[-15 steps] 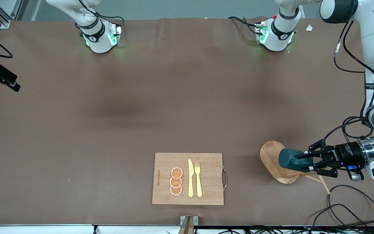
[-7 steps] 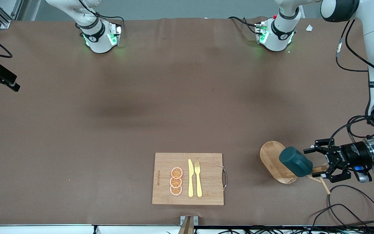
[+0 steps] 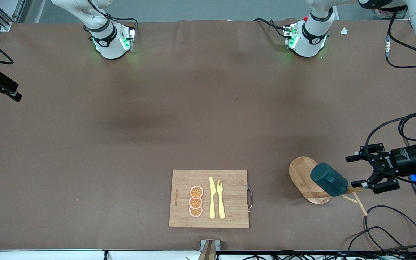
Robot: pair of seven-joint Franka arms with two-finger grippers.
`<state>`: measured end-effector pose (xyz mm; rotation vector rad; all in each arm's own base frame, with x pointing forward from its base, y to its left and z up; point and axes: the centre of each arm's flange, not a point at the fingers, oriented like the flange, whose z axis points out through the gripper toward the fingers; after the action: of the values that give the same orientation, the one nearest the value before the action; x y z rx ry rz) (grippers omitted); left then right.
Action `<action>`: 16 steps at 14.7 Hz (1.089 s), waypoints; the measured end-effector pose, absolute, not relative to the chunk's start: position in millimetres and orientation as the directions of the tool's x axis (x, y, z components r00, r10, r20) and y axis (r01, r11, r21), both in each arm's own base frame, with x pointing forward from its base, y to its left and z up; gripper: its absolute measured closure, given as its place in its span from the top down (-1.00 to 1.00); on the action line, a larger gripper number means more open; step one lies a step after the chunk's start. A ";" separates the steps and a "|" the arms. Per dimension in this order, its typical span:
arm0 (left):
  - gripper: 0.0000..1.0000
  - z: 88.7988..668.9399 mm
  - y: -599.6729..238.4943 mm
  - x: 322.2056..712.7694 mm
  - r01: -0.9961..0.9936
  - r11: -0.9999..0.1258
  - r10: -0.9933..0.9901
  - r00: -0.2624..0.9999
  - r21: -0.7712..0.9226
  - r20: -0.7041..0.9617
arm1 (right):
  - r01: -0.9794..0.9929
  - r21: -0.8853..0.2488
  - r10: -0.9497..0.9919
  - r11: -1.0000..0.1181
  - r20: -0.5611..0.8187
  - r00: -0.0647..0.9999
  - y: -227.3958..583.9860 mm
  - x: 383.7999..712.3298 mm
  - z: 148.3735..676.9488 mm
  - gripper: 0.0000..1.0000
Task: Pass cup and hang on rack
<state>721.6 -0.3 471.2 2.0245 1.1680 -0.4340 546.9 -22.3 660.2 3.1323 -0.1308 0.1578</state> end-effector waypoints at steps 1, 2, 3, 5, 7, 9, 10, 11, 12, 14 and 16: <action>1.00 480.4 -12.1 717.3 0.829 -0.364 0.613 0.556 0.423 -0.562 | -0.083 -0.002 -0.083 -0.997 0.101 0.991 -22.4 546.8 660.3 1.00; 1.00 490.7 -26.6 712.2 0.806 -0.432 0.630 0.591 0.405 -0.504 | -0.084 -0.002 -0.083 -0.996 0.101 0.991 -22.5 546.8 660.3 1.00; 1.00 501.7 -41.8 706.5 0.778 -0.498 0.641 0.628 0.382 -0.441 | -0.084 -0.002 -0.083 -0.996 0.101 0.991 -22.6 546.8 660.4 1.00; 1.00 529.7 -72.7 691.9 0.711 -0.624 0.645 0.703 0.325 -0.300 | -0.084 -0.002 -0.084 -0.996 0.101 0.991 -22.6 546.8 660.6 1.00; 1.00 557.6 -101.4 671.9 0.635 -0.736 0.611 0.773 0.237 -0.172 | -0.084 -0.002 -0.083 -0.997 0.102 0.991 -22.6 546.8 660.9 1.00; 1.00 578.7 -120.4 652.2 0.527 -0.839 0.523 0.849 0.134 -0.067 | -0.083 -0.002 -0.083 -0.997 0.102 0.991 -22.5 546.8 661.0 1.00; 1.00 588.5 -124.0 643.8 0.463 -0.882 0.462 0.886 0.088 -0.028 | -0.083 -0.002 -0.083 -0.997 0.102 0.991 -22.4 546.8 661.1 1.00; 1.00 597.3 -122.6 637.3 0.398 -0.916 0.398 0.917 0.054 -0.003 | -0.083 -0.002 -0.083 -0.997 0.102 0.991 -22.4 546.8 661.1 1.00; 1.00 605.8 -117.4 632.9 0.334 -0.942 0.335 0.942 0.036 0.015 | -0.083 -0.002 -0.083 -0.997 0.102 0.991 -22.4 546.8 661.1 1.00; 1.00 620.6 -97.4 625.7 0.247 -0.969 0.248 0.968 0.029 0.031 | -0.083 -0.002 -0.083 -0.997 0.102 0.991 -22.5 546.8 661.1 1.00; 1.00 630.1 -74.5 614.4 0.204 -0.979 0.204 0.979 0.016 0.017 | -0.083 -0.002 -0.083 -0.997 0.102 0.991 -22.6 546.8 661.1 1.00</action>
<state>614.4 -74.5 630.1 3.1108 0.3207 0.0298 546.8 -22.6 661.1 3.1321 -0.1311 0.1604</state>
